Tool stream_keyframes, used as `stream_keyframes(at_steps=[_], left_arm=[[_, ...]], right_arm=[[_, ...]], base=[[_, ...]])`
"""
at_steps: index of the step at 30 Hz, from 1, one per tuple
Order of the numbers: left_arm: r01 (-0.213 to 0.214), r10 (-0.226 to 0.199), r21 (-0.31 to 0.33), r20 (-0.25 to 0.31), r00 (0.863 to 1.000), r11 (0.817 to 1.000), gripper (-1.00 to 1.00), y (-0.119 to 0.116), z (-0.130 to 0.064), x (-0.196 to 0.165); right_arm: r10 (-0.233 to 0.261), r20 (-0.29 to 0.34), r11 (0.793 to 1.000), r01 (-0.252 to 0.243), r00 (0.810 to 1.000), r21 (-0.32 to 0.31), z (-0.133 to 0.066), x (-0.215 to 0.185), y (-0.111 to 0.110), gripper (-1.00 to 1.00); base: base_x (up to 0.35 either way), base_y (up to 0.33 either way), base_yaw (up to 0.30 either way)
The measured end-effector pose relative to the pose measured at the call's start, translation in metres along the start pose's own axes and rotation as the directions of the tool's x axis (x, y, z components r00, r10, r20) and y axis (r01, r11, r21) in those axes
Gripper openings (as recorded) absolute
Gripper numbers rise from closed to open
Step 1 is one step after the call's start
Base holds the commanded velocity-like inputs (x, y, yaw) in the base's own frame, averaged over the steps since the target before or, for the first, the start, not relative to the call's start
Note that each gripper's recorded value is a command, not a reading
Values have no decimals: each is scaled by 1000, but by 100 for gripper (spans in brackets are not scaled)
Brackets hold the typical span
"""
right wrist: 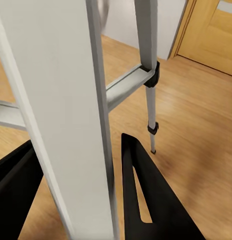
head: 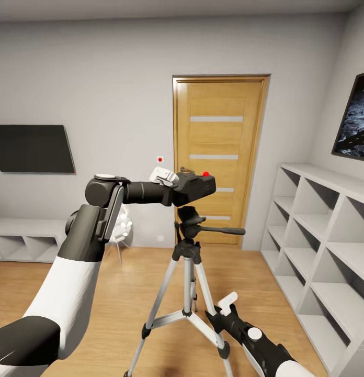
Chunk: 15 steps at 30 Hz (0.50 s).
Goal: Attach the digital camera to the camera tripod in the bedroom.
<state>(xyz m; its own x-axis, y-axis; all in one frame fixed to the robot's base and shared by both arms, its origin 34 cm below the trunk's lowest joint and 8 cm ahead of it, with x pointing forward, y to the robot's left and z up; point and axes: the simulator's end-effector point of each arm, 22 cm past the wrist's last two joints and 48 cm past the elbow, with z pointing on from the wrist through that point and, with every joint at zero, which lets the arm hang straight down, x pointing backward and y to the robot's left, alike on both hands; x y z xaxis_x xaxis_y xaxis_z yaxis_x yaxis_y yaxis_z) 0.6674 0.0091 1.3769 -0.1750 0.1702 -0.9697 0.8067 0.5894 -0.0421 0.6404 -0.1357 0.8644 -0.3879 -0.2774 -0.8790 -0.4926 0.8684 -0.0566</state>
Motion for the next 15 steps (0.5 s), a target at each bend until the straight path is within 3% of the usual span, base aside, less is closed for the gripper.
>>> stream_keyframes(at_steps=[8,15], left_arm=[[-9,9,0,-12,1000,1000,-100,-1,1,3],[-15,14,-34,-34,999,999,-100,16,-6,11]], right_arm=[[-6,2,1000,6,1000,-5,0,-1,2,-100],[-9,3,1000,9,1000,-7,0,-1,3,-100]], base=[[0,0,0],[0,0,0]])
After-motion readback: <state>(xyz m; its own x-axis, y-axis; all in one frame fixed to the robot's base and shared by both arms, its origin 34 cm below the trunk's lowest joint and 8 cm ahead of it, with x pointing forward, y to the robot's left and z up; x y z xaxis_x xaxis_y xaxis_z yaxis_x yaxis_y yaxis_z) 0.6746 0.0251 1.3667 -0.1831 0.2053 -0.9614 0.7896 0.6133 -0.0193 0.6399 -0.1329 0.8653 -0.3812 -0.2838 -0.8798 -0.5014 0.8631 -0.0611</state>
